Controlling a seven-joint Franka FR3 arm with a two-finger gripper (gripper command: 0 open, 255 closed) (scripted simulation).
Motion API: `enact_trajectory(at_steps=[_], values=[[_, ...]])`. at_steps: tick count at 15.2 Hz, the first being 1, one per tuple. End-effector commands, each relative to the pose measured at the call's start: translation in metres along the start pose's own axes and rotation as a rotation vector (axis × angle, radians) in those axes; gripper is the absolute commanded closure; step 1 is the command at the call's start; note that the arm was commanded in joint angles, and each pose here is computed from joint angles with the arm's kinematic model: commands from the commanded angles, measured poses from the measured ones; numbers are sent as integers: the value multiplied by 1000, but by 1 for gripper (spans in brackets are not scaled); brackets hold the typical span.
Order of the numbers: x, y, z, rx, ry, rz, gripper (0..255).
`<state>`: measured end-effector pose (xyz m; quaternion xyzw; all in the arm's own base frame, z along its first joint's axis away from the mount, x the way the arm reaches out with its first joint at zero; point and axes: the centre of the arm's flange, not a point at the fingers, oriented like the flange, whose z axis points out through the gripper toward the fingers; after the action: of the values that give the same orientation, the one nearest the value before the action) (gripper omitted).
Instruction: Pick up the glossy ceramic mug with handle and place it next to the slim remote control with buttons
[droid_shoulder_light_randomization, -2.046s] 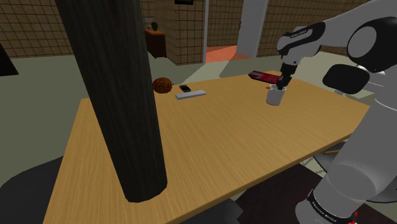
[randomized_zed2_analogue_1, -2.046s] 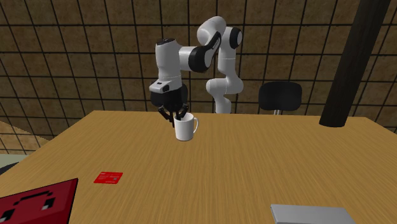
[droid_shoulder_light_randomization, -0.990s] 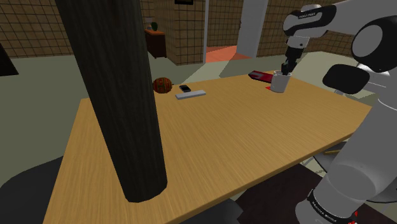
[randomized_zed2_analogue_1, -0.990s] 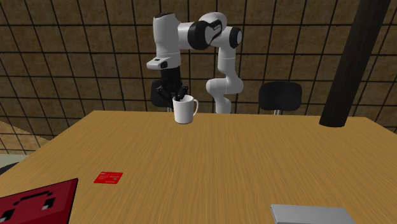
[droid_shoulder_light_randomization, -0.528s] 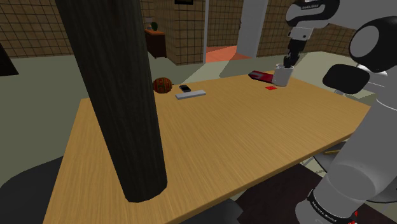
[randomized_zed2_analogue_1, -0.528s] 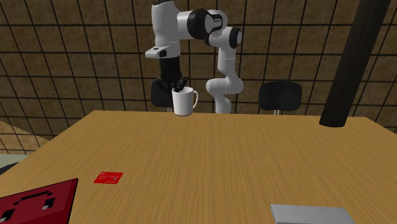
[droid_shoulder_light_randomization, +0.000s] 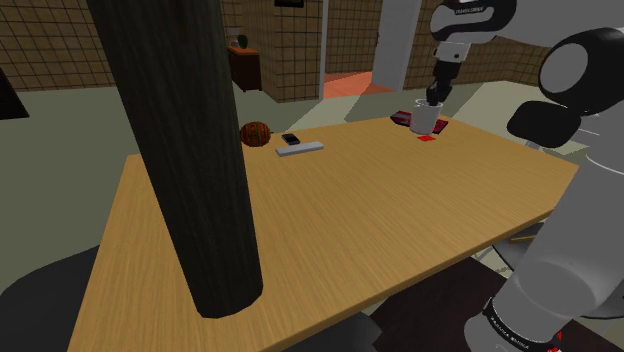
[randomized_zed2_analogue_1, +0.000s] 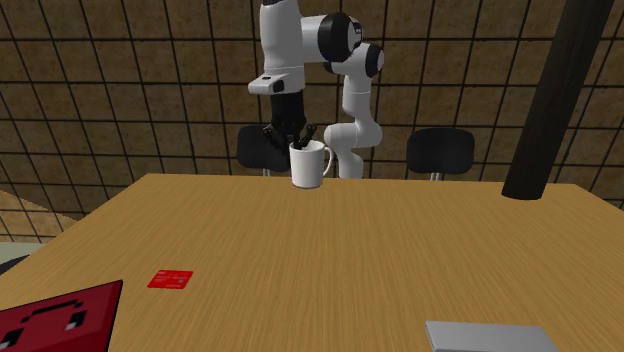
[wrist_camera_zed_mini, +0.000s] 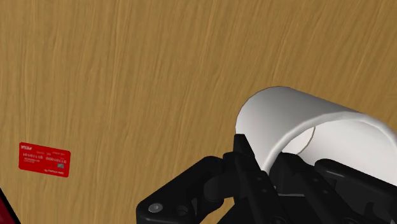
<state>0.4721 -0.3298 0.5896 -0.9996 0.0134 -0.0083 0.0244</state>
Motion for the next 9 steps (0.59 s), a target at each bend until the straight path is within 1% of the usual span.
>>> enact_trajectory(at_steps=[1, 9], values=[[18, -20, 7, 0, 1, 1, 255], [88, -93, 35, 0, 1, 1, 255]])
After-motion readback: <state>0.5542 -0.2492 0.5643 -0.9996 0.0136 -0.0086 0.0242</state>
